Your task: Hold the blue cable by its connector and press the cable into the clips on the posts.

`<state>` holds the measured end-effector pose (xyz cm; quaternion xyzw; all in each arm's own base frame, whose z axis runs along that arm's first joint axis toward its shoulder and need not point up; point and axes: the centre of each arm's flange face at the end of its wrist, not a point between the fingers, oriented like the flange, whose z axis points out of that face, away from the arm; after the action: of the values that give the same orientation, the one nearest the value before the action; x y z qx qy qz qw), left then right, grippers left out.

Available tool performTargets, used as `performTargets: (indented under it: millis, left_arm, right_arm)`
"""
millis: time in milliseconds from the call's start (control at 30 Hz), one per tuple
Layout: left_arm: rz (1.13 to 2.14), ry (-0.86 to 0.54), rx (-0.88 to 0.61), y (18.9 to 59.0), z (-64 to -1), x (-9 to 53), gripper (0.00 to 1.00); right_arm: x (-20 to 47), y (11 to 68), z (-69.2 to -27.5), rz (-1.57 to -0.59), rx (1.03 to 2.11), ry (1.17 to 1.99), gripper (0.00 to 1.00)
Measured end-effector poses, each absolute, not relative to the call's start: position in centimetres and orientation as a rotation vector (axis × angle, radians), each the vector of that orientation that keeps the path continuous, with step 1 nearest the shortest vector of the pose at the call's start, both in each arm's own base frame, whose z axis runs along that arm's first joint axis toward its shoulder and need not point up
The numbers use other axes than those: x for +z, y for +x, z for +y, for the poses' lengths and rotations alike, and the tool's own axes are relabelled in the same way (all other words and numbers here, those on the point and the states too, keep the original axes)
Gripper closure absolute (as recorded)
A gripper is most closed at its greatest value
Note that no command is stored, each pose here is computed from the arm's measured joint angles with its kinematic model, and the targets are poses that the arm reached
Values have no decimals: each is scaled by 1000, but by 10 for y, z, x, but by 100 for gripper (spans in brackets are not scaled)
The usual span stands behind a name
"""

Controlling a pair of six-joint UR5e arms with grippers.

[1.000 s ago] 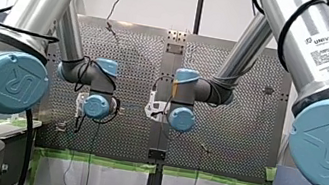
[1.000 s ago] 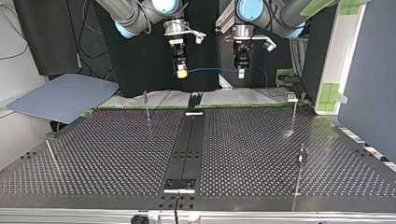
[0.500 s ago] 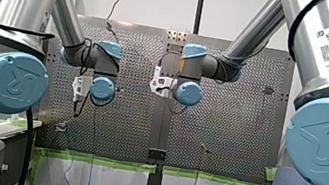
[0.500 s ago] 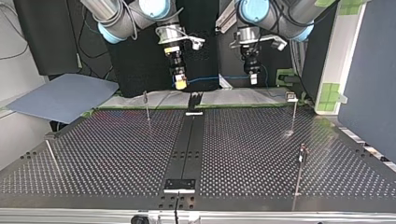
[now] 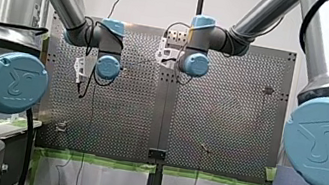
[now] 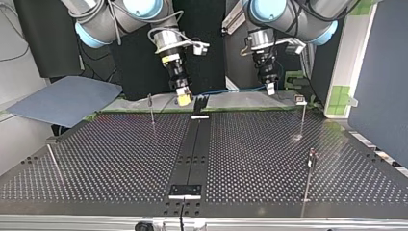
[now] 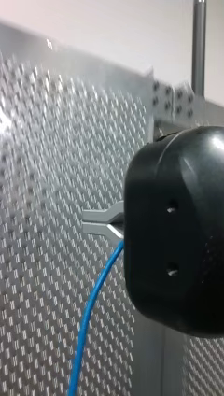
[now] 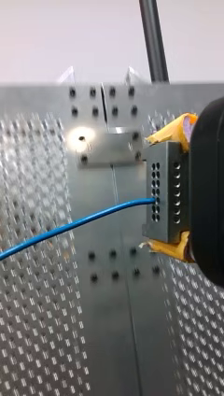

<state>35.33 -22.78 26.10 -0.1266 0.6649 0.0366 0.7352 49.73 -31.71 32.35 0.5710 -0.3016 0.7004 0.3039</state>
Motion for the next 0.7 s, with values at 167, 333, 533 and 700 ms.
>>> performTargets:
  millis: [167, 333, 533, 700]
  left_arm:
    - [1412, -322, 84, 358, -226, 300, 100]
    - [1373, -360, 89, 358, -221, 333, 100]
    - [1358, -383, 100, 354, -212, 358, 100]
    - [1352, -397, 113, 357, -206, 377, 100]
  right_arm:
    - [353, 493, -312, -765, 1887, 1518, 100]
    - [383, 487, -305, -740, 1912, 1516, 100]
    - [380, 491, -308, -750, 1884, 1572, 100]
    - [378, 497, -313, -753, 1872, 1592, 100]
